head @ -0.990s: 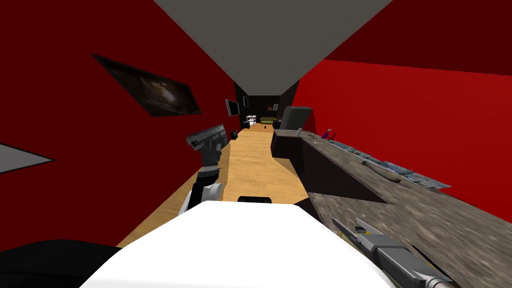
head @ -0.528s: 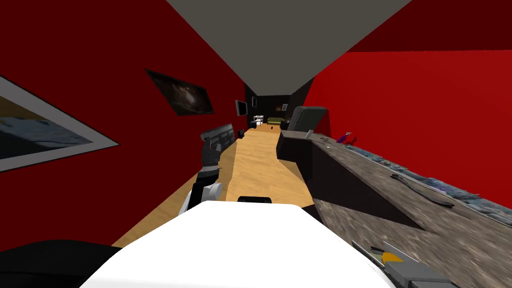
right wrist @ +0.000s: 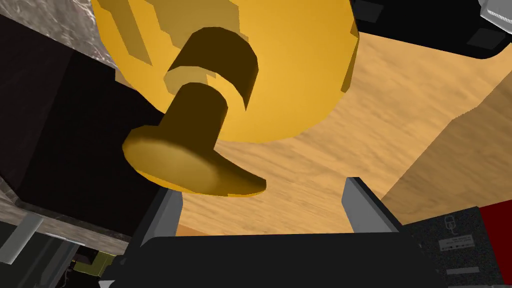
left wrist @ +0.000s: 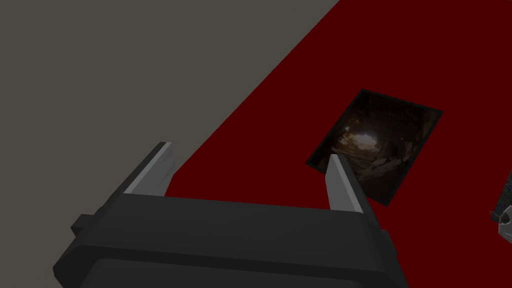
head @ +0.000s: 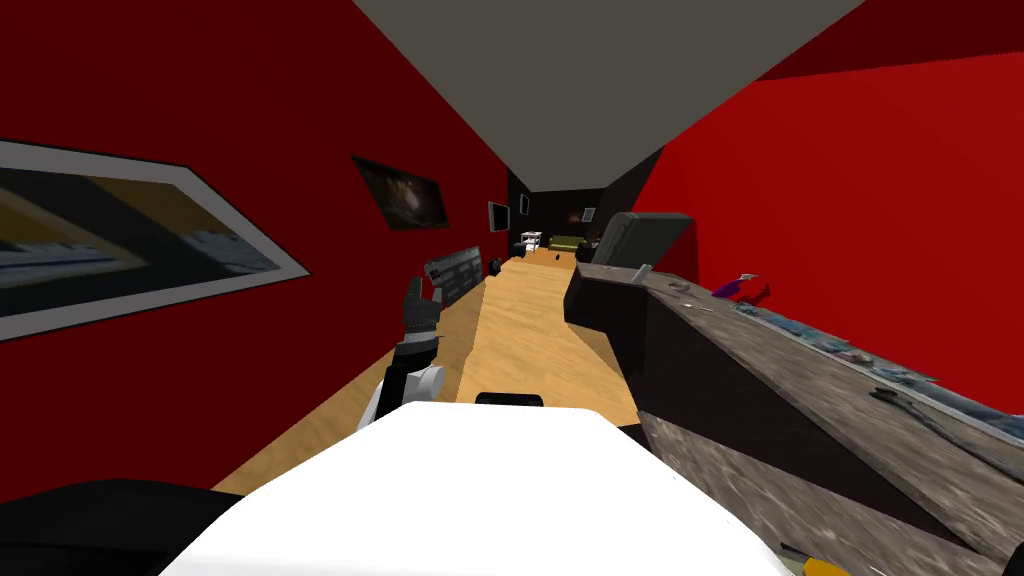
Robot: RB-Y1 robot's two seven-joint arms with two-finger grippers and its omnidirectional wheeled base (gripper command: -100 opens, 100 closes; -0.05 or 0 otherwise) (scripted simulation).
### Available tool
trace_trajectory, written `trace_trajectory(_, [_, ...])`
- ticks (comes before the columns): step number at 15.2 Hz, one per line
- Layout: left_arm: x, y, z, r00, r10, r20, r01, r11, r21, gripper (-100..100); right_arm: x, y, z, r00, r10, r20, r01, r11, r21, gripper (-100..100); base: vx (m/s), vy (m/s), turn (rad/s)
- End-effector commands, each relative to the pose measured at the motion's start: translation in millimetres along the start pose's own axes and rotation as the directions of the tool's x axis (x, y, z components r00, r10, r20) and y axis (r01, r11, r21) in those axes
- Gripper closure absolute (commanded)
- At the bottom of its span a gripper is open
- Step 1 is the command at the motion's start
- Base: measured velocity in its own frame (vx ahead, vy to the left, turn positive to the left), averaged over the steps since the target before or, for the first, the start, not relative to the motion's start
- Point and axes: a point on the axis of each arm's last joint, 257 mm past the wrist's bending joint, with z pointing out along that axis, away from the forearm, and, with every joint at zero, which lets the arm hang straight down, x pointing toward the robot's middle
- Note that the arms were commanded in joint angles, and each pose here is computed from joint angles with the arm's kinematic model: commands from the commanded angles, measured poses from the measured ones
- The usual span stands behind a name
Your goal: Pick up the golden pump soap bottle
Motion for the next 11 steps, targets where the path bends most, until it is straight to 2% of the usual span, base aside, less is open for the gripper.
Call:
trace_trajectory(1, [0.0,0,0.0,1.000,0.000,0.000,0.000,1.000,0.000,0,12,-2,-7.4,0.999,-0.016,-0.050,0.016,1.000,0.008,-100,-0.045,-0.013,0.217])
trace_trajectory(6, [0.0,0,0.0,1.000,0.000,0.000,0.000,1.000,0.000,0,40,-11,-29.5,0.982,-0.059,-0.179,0.064,0.998,0.022,-100,-0.046,-0.007,0.165])
trace_trajectory(7, [0.0,0,0.0,1.000,0.000,0.000,0.000,1.000,0.000,0,41,-11,-30.3,0.981,-0.059,-0.183,0.064,0.998,0.022,-100,-0.036,-0.003,0.136])
trace_trajectory(11, [-0.1,0,0.0,1.000,0.000,0.000,0.000,1.000,0.000,0,61,-15,-48.6,0.958,-0.077,-0.275,0.086,0.996,0.022,-100,-0.032,-0.001,0.108])
